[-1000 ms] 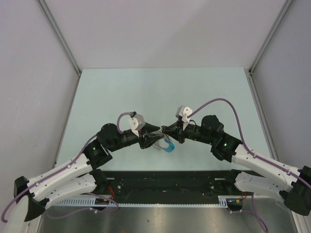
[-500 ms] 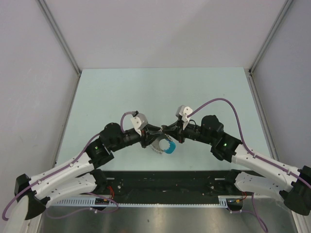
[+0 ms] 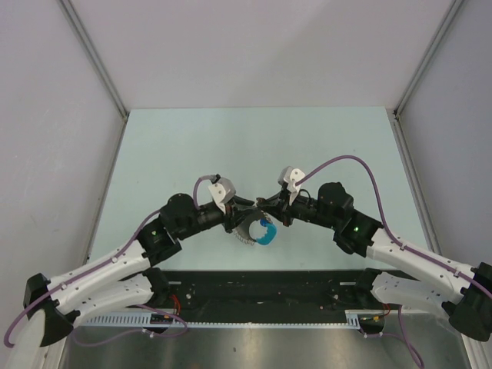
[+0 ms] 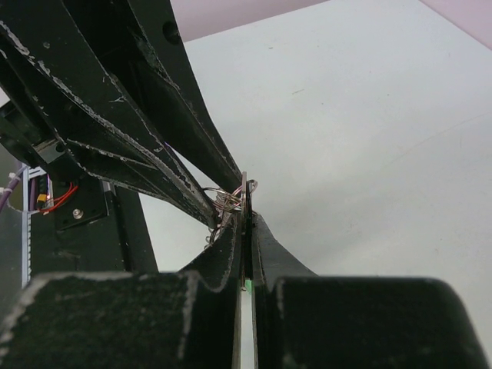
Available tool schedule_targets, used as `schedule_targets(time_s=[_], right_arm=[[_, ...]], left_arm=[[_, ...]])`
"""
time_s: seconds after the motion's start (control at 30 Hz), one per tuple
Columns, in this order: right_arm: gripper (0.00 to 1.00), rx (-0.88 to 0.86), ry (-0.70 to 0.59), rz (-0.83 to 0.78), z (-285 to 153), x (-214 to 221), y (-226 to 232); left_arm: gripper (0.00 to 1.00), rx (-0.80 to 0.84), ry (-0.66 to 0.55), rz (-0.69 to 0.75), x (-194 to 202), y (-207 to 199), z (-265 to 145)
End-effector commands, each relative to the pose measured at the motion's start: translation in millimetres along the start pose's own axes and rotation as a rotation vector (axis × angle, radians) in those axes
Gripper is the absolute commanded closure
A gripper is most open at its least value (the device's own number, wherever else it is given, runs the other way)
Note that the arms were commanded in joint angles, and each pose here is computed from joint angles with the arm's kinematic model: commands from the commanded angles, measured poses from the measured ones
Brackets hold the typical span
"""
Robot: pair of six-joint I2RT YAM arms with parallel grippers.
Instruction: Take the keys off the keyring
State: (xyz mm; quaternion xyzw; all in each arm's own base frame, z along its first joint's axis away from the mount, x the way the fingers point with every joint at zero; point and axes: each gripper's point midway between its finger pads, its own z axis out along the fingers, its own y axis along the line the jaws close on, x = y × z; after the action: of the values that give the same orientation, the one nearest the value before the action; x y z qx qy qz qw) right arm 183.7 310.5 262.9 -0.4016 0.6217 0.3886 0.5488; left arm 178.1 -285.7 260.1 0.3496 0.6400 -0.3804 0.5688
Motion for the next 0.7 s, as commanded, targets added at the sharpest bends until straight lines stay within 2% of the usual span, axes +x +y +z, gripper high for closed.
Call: schedule_targets(time_s=[0.0, 0.07, 0.17, 0.2, 0.43, 0.67], right_arm=[[1.00, -0.042, -0.156, -0.040, -2, -54, 11], [1.00, -0.045, -0.156, -0.039, -1, -54, 12], [1.00, -0.048, -0.149, -0.049, -2, -52, 12], [1.00, -0.052, -0.145, -0.060, -2, -50, 14], [1.00, 0.023, -0.050, -0.117, 6, -34, 12], [1.00, 0.068, -0.040, -0.097, 9, -38, 7]], left_arm=[[0.74, -0.017, -0.023, 0.007, -14, 3, 4], [0.75, 0.000, -0.035, 0.008, -16, 0, 4], [0.89, 0.011, -0.043, 0.011, -17, -2, 3], [1.00, 0.011, -0.045, 0.010, -17, -3, 3], [1.00, -0.041, -0.060, 0.012, -15, 7, 3], [0.99, -0.028, -0.070, 0.083, -15, 6, -2]])
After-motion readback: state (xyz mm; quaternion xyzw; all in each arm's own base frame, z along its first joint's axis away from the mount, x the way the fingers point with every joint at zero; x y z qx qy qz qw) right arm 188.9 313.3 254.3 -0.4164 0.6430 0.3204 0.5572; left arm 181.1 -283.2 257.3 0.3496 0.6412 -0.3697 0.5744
